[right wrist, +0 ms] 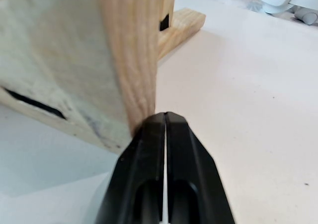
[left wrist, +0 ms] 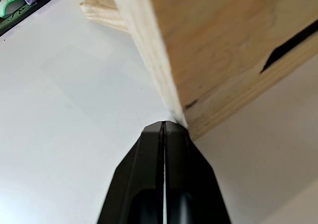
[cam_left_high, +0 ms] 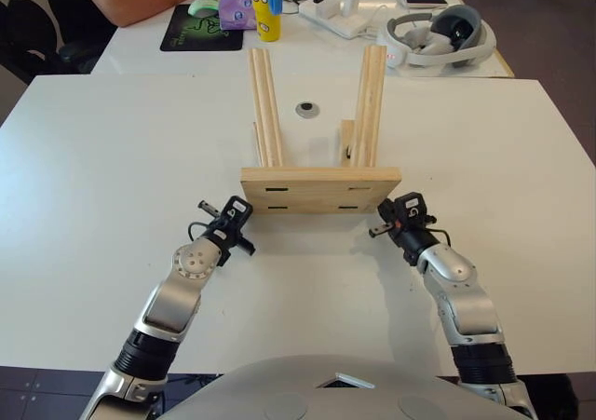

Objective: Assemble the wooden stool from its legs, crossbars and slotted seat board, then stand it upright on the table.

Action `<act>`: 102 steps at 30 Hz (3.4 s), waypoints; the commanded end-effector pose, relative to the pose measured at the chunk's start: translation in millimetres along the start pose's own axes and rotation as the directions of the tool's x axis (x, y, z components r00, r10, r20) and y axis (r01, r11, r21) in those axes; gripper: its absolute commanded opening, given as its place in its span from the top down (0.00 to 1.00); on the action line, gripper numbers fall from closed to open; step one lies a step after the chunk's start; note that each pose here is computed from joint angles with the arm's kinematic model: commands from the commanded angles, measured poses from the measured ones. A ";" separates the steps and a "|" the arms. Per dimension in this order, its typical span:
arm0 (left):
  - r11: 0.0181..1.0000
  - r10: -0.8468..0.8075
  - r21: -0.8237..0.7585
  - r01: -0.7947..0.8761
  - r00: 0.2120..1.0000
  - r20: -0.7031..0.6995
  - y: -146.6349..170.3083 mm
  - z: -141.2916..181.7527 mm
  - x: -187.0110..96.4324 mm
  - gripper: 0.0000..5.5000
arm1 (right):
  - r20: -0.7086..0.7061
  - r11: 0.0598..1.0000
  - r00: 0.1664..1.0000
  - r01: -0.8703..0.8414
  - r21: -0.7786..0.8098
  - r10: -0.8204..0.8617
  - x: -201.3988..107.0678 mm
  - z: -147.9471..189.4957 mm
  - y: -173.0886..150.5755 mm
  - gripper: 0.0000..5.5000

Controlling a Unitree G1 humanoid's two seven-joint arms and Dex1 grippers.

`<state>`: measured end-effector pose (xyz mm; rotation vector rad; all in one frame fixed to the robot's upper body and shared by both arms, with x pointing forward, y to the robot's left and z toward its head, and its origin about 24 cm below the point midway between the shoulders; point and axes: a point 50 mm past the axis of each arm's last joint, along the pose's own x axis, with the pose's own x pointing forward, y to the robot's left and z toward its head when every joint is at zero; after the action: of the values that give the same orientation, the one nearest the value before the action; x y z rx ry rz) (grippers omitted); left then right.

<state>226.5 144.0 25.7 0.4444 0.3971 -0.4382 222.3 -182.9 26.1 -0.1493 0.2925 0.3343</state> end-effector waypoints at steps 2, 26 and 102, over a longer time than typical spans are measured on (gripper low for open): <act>1.000 -0.029 0.004 0.029 1.000 -0.002 -5.2 0.1 3.2 1.00 | 0.006 1.000 1.000 -0.025 0.018 0.025 0.5 0.4 6.4 0.99; 0.994 -0.040 -0.088 0.070 0.952 0.305 13.1 100.0 -9.1 1.00 | 0.215 0.985 0.968 -0.152 0.082 0.131 3.4 91.7 23.7 0.99; 0.828 0.557 -0.359 -0.431 0.704 0.440 134.2 108.3 29.2 1.00 | 0.391 0.926 0.853 0.240 0.293 -0.345 66.2 156.7 -55.0 0.99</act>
<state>348.2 200.9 152.2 0.1919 -0.2464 0.0894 338.2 -185.9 156.6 0.1168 -0.1374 0.0057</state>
